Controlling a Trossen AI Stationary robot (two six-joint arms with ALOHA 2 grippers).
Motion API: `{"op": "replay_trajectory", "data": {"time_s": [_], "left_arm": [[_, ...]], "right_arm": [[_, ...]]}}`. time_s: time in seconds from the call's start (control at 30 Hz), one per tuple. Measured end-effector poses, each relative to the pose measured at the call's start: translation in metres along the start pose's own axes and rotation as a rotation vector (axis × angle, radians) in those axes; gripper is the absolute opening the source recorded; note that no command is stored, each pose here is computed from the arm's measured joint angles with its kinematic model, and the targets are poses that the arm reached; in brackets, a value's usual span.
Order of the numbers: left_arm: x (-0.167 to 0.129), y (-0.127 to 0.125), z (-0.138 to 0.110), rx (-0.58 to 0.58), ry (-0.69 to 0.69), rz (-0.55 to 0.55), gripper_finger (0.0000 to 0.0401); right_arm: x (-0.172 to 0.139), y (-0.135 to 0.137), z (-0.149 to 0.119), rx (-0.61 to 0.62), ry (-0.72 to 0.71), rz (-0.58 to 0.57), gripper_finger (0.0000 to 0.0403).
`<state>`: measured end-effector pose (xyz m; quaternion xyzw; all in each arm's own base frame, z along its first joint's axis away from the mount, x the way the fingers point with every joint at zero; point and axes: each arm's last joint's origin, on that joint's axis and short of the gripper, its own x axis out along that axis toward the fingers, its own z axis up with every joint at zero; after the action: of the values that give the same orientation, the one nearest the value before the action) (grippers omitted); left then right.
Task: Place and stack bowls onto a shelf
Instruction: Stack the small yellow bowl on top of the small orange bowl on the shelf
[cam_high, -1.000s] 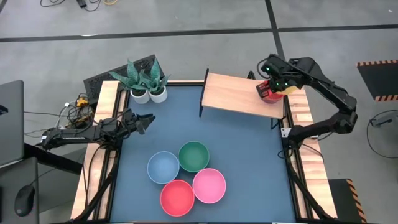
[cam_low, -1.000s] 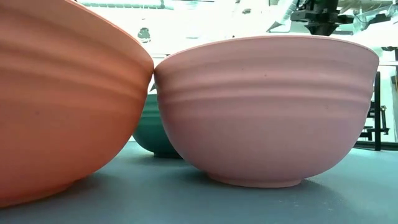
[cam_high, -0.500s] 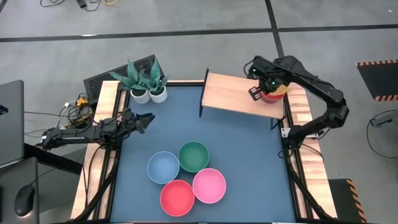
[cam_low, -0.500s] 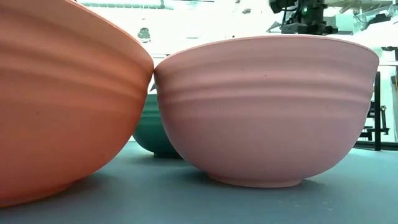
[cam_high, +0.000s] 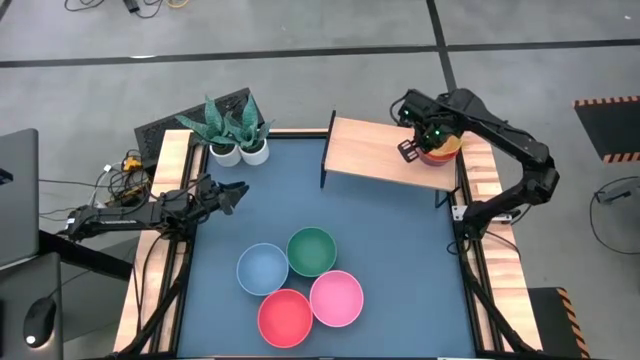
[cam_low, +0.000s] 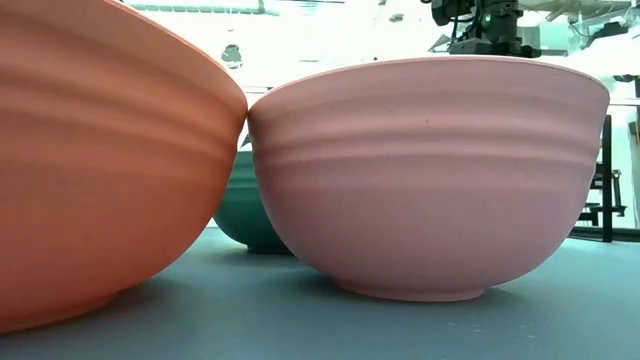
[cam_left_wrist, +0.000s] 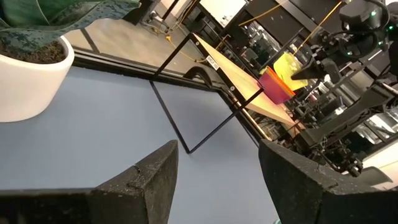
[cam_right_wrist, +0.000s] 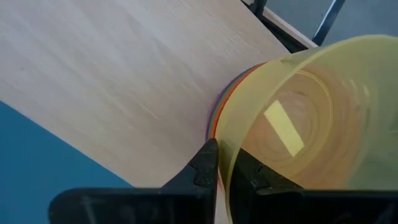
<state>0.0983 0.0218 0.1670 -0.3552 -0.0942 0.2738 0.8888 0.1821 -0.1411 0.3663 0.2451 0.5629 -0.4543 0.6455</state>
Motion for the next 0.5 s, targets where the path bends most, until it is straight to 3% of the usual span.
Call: {"op": "replay_trajectory", "data": {"time_s": [0.27,0.5], "left_arm": [[0.0000,0.0000,0.0000,0.000,0.001,-0.001,0.0209],[0.0000,-0.0001,-0.0001,0.000,0.004,-0.005,0.0209]], "right_arm": [[0.0000,0.0000,-0.0001,-0.027,0.001,0.000,0.0058],[0.0000,-0.0002,0.0000,-0.054,-0.002,-0.007,0.0112]]}}
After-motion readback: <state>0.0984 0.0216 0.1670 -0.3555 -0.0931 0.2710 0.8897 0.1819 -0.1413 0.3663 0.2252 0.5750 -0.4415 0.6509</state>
